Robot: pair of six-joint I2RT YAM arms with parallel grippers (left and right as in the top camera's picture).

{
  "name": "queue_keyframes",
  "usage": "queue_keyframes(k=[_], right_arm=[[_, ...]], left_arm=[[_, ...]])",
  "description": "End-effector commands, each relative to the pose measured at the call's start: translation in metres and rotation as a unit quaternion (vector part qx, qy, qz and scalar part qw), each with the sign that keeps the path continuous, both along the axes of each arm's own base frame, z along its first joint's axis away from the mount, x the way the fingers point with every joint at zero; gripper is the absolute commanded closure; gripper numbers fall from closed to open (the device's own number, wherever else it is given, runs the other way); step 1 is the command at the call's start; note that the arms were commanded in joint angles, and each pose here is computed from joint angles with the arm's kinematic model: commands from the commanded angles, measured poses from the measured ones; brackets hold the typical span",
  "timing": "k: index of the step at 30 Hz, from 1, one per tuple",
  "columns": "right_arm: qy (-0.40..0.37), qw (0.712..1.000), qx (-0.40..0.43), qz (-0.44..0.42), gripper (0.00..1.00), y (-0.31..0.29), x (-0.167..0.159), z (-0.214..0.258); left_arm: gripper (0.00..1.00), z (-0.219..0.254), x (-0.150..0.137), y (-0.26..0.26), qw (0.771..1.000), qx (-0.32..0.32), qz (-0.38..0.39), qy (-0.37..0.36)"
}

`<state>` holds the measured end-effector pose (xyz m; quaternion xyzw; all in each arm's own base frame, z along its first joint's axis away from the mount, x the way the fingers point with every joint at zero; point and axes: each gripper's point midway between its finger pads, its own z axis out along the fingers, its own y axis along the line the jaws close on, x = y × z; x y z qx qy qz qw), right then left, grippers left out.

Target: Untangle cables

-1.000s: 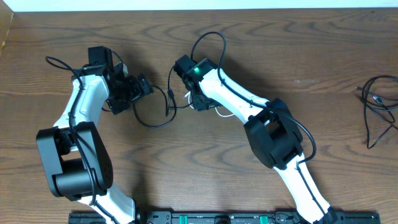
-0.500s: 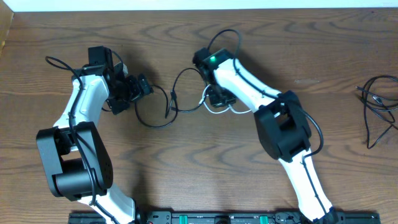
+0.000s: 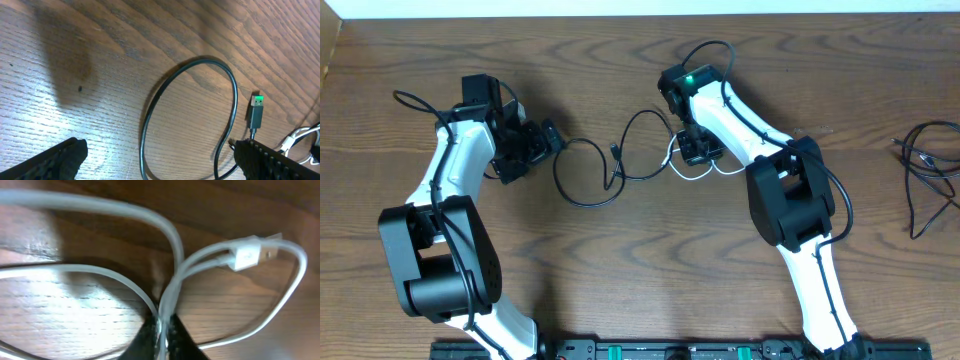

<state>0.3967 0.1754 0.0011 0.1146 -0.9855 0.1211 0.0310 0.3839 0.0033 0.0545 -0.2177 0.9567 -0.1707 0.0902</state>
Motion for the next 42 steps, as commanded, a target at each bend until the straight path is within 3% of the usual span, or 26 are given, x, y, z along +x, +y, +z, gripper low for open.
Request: queue_keyframes(k=[1,6,9,16,19,22,26,33,36,38,39,41,42], right_arm=[[0.024,1.0,-0.005,0.009,0.91,-0.007,-0.004,-0.02],[0.021,0.999,0.037,0.008,0.97,0.012,-0.002,-0.023],[0.012,0.999,0.042,0.009,0.99,0.015,0.002,-0.024],[0.004,0.999,0.047,0.009,0.99,0.017,0.007,-0.026],[0.001,0.999,0.048,0.009,0.99,0.018,0.008,-0.028],[0.001,0.999,0.049,0.009,0.99,0.019,0.009,-0.031],[0.003,0.999,0.048,0.009,0.99,0.019,0.008,-0.033],[0.003,0.999,0.049,0.009,0.99,0.019,0.008,-0.033],[0.003,0.999,0.049,0.009,0.99,0.019,0.008,-0.033],[0.003,0.999,0.049,0.009,0.99,0.019,0.008,-0.033],[0.003,0.999,0.049,0.009,0.99,0.019,0.008,-0.033],[0.003,0.999,0.049,0.009,0.99,0.019,0.009,-0.033],[0.002,0.999,0.049,0.009,0.99,0.019,0.009,-0.033]], left_arm=[[0.0,-0.003,-0.004,-0.001,1.0,0.004,0.0,0.006],[0.02,-0.002,-0.004,-0.002,1.0,-0.001,-0.003,0.006],[0.02,0.007,-0.003,-0.025,0.995,-0.053,-0.085,-0.03],[0.02,0.033,-0.013,-0.072,0.953,-0.157,-0.234,-0.11],[0.02,0.045,-0.023,-0.097,0.921,-0.192,-0.307,-0.145],[0.02,0.052,-0.029,-0.119,0.899,-0.211,-0.348,-0.164],[0.02,0.05,-0.03,-0.144,0.885,-0.199,-0.385,-0.171],[0.02,0.015,-0.007,-0.144,0.939,-0.042,-0.323,-0.111],[0.03,0.009,0.0,-0.142,0.948,0.005,-0.301,-0.105],[0.41,0.008,0.001,-0.144,0.946,0.013,-0.304,-0.108],[0.67,0.008,0.001,-0.145,0.946,0.013,-0.305,-0.109],[0.92,0.008,0.001,-0.145,0.947,0.013,-0.301,-0.107],[0.92,0.008,0.002,-0.142,0.95,0.015,-0.294,-0.105]])
